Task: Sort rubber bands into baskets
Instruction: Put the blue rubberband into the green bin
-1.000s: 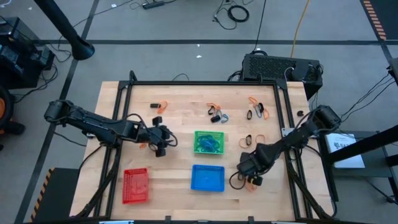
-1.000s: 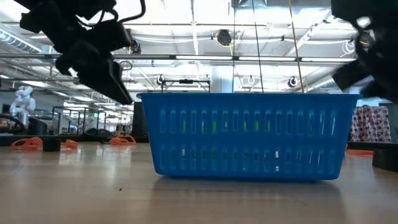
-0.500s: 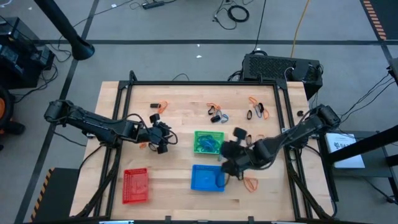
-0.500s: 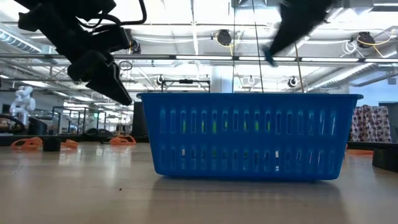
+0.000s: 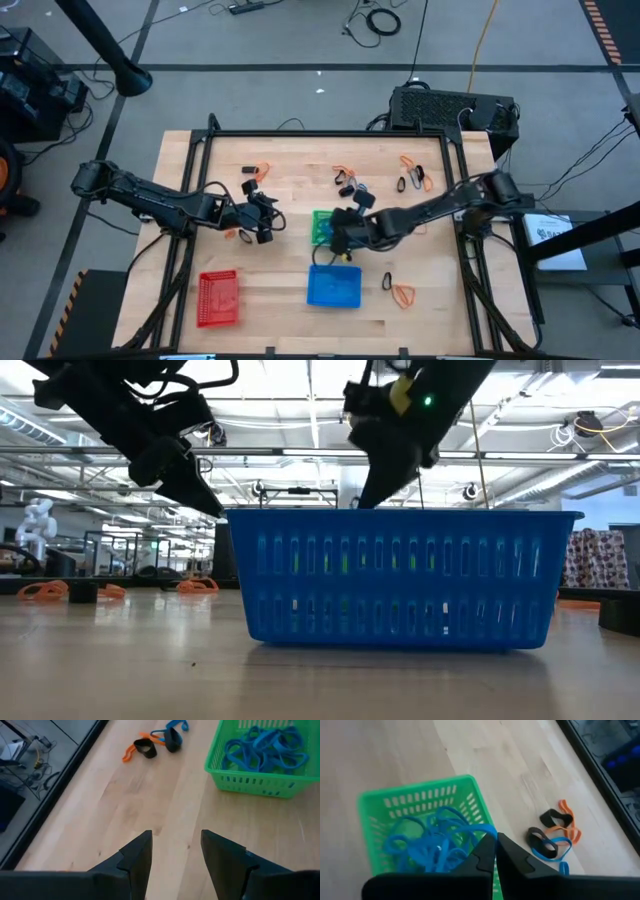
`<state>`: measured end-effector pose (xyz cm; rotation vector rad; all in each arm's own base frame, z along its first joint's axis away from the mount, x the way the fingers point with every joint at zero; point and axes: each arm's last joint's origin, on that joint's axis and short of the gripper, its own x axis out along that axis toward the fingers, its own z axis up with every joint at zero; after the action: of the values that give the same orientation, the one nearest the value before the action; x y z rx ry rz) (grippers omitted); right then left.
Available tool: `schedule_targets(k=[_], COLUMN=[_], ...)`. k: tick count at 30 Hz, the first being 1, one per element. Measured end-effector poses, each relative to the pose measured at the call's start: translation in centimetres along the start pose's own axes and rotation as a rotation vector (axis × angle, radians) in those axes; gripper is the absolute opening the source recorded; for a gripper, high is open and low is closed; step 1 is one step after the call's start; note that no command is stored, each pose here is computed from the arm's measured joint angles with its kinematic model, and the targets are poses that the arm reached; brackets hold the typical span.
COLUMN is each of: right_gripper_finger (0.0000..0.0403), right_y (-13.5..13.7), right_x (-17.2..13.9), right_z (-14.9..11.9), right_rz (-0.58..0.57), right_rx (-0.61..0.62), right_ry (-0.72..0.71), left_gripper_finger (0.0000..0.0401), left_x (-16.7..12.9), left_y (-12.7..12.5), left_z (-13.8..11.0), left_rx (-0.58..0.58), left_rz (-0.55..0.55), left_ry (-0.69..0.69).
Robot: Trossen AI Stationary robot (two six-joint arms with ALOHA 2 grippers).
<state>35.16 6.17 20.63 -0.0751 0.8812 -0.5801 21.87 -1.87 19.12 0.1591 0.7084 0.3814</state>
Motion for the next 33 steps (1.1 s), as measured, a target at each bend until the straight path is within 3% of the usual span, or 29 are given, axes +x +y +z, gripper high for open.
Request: schedule_targets(k=[6, 16, 27, 33], right_gripper_finger=[0.0023, 0.0067, 0.0156, 0.0183], right_y=[-0.9, -2.9, -6.0, -8.5], right_x=[1.9, 3.5, 3.8, 3.9], right_z=[-0.1, 0.3, 0.6, 0.3], right_rz=[-0.036, 0.226, 0.196, 0.161], right_rx=[-0.015, 0.014, -0.072, -0.103], right_ry=[0.049, 0.217, 0.257, 0.337], left_gripper_finger=[0.0177, 0.0177, 0.0177, 0.0177], left_x=[0.0, 0.0, 0.0, 0.0], left_y=[0.0, 0.0, 0.0, 0.0], left_z=[0.0, 0.0, -0.1, -0.3], left_rx=[0.000, 0.001, 0.002, 0.008], left_rz=[0.000, 0.000, -0.001, -0.006], left_ry=[0.001, 0.003, 0.006, 0.017])
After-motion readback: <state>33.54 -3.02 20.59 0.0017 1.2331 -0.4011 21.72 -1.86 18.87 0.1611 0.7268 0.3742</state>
